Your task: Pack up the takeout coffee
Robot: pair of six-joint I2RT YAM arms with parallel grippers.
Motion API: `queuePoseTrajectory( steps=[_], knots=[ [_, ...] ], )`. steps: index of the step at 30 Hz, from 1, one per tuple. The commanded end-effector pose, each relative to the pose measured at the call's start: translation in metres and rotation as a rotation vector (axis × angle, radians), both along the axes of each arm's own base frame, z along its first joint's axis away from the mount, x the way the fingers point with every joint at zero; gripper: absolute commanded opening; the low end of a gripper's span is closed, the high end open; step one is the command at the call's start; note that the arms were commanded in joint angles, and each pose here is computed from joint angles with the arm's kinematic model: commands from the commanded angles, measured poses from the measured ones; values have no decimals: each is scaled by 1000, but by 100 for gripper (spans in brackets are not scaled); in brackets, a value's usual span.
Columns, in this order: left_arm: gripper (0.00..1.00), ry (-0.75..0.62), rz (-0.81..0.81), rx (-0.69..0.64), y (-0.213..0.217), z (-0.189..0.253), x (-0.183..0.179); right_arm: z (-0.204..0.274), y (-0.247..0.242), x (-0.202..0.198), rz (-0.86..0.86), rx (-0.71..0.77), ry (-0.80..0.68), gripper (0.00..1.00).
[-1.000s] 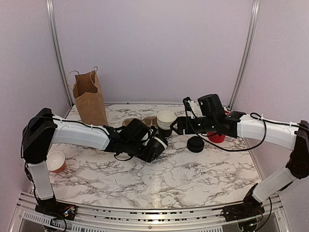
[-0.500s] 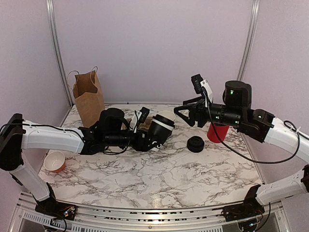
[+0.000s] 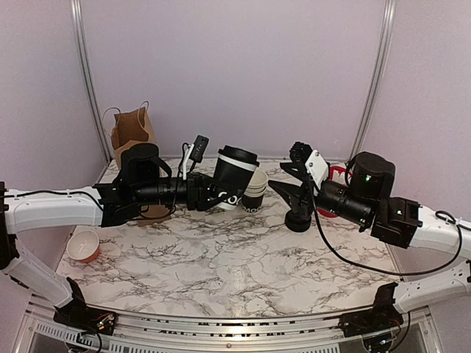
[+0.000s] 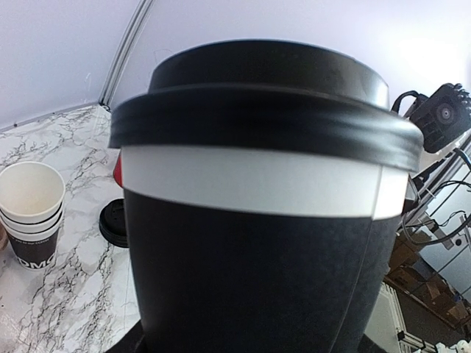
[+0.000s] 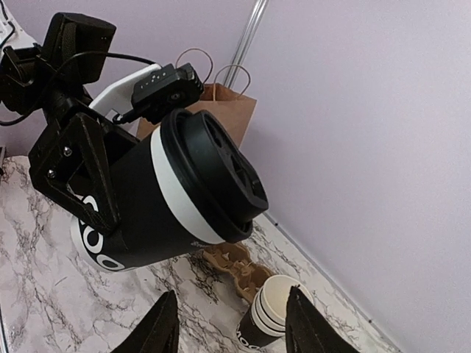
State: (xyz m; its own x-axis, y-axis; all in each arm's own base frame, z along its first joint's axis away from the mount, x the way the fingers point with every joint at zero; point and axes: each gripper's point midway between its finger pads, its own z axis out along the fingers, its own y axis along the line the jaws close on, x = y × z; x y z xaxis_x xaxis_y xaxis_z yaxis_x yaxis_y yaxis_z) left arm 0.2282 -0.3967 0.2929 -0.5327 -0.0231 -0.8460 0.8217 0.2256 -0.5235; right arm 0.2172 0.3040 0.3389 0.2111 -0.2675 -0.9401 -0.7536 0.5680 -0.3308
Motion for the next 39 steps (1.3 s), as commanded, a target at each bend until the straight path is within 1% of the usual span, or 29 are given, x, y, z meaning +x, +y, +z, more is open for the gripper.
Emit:
queuePoseTrajectory(
  steps=[1,3,5,8,11,16,21,29,33,37,39],
  knots=[
    [60,-18,-71,-10,2,7,-14,48,-2,-12,37,67,-207,48],
    [60,-19,-85,3,2,5,-16,55,3,-15,64,64,-220,47],
    [60,-18,-96,7,2,5,-18,55,12,-17,85,33,-226,45],
    [60,-19,-105,7,2,7,-20,48,29,-24,112,-29,-244,43],
    [60,-18,-113,6,2,8,-21,40,38,-22,107,-71,-243,39],
    [60,-19,-122,3,2,10,-23,40,38,-21,96,-75,-247,37],
    [60,-22,-142,0,2,11,-27,33,41,-18,93,-108,-231,28],
    [61,-30,-163,-3,2,15,-31,27,45,-15,92,-134,-208,18],
    [61,-33,-170,-10,0,20,-32,17,50,-13,73,-187,-215,11],
    [61,-38,-181,-19,-2,25,-35,12,51,-7,19,-216,-233,10],
    [61,-39,-183,-22,-2,27,-36,10,49,-5,-1,-225,-246,15]
  ],
)
